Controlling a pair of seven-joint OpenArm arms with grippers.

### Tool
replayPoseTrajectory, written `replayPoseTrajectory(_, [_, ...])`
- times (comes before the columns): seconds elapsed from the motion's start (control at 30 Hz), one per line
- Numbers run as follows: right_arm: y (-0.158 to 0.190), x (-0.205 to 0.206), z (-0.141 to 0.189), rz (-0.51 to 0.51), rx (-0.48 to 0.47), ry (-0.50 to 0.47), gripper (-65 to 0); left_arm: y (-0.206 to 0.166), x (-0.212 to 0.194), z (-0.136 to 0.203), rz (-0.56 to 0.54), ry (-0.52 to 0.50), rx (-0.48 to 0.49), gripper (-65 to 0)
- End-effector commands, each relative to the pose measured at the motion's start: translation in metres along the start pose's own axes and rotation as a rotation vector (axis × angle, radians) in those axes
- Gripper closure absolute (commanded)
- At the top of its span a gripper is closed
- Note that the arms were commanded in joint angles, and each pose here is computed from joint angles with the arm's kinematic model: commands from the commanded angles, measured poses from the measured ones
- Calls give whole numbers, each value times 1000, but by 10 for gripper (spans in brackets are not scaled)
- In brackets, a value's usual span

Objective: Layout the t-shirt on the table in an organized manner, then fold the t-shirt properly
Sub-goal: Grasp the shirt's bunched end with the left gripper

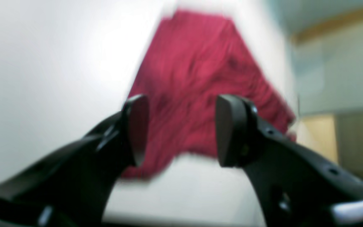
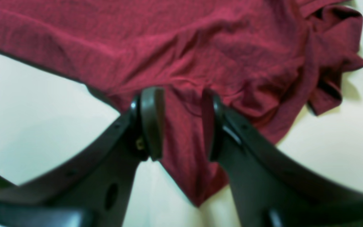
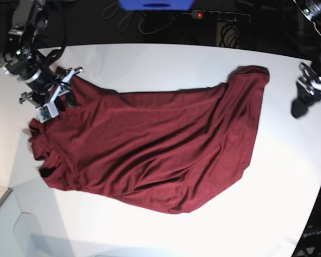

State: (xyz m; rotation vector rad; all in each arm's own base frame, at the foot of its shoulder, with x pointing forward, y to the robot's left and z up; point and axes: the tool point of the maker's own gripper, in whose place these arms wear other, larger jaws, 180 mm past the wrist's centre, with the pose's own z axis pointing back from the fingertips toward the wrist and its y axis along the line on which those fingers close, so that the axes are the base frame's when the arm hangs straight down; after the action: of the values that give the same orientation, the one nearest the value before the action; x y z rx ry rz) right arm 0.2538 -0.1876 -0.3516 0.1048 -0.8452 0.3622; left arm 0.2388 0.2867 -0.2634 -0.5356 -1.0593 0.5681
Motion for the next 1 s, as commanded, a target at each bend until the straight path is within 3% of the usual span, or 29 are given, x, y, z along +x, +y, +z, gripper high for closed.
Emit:
replayPoseTrajectory(0.0, [-4, 10, 3, 7, -10, -38, -208, -7, 23, -6, 15, -65, -35, -330])
replayPoseTrajectory(0.13, [-3, 9, 3, 4, -8, -36, -208, -11, 44, -68, 101, -71, -82, -330])
replayPoseTrajectory(0.27, [-1, 3, 5, 3, -5, -22, -208, -14, 43, -135, 71, 29, -8, -330])
replayPoseTrajectory(0.43, [-5, 2, 6, 8, -13, -18, -208, -22, 38, -196, -96, 23, 92, -331])
replayPoseTrajectory(0.57, [-8, 2, 7, 16, -16, -12, -208, -41, 17, -234, -268, 10, 88, -332])
replayPoseTrajectory(0.67, [-8, 2, 7, 16, -16, -13, -208, -43, -2, -253, -336, 29, 93, -332])
replayPoseTrajectory(0.97, [-8, 3, 7, 17, -17, -18, -208, -4, -30, -269, -319, 52, 172, -332])
